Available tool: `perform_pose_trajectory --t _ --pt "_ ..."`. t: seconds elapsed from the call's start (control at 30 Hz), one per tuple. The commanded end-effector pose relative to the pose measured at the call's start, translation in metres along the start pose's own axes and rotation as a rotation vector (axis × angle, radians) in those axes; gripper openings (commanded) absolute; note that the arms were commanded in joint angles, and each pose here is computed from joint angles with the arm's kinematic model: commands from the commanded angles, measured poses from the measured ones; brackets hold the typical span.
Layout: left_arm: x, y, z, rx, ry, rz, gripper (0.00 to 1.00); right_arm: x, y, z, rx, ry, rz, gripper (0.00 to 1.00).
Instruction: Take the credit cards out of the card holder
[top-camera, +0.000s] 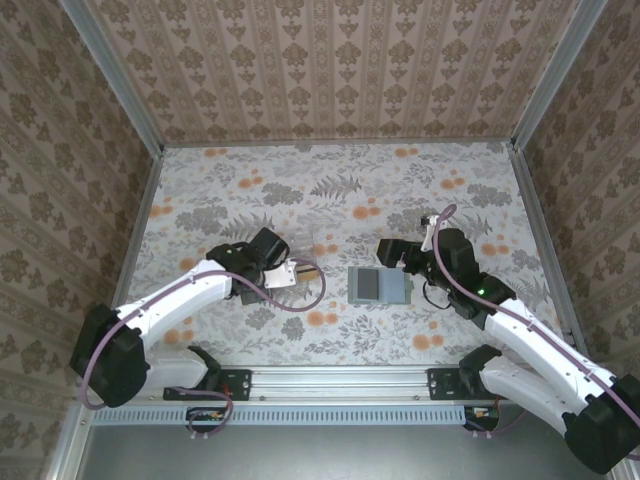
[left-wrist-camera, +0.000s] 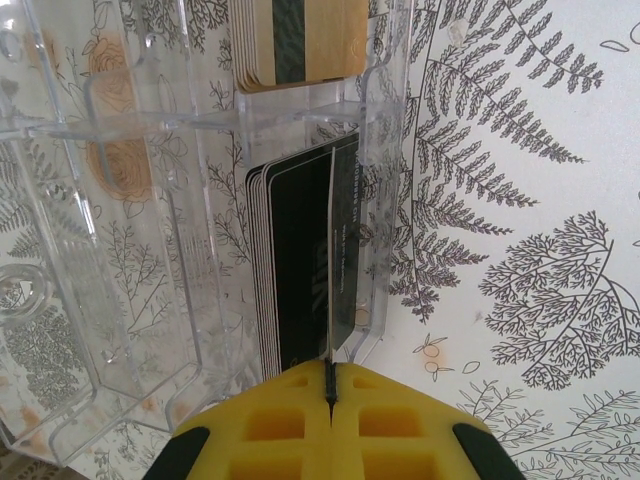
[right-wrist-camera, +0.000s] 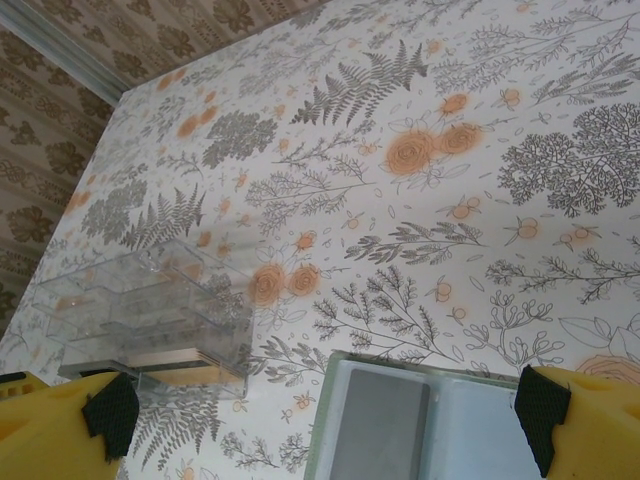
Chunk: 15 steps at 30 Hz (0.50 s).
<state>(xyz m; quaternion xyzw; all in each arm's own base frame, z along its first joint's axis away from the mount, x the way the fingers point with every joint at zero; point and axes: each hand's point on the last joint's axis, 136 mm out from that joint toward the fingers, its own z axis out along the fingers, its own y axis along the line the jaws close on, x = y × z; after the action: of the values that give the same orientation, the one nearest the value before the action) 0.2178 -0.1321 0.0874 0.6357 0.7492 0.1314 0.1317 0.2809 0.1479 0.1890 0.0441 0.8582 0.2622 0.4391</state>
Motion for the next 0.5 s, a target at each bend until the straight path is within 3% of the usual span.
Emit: perform_pose_trajectory --t 0.0,0.47 --pt "0.0043 0.0002 0.0037 0.003 0.029 -0.018 0.00 0.0071 -0.0032 0.0025 0.010 0.019 0.017 1.00" --pt "0.0023 -0.0010 0.0124 0.004 0.042 -0.006 0.00 0.0103 -0.0031 0.0067 0.006 0.039 0.027 1.00"
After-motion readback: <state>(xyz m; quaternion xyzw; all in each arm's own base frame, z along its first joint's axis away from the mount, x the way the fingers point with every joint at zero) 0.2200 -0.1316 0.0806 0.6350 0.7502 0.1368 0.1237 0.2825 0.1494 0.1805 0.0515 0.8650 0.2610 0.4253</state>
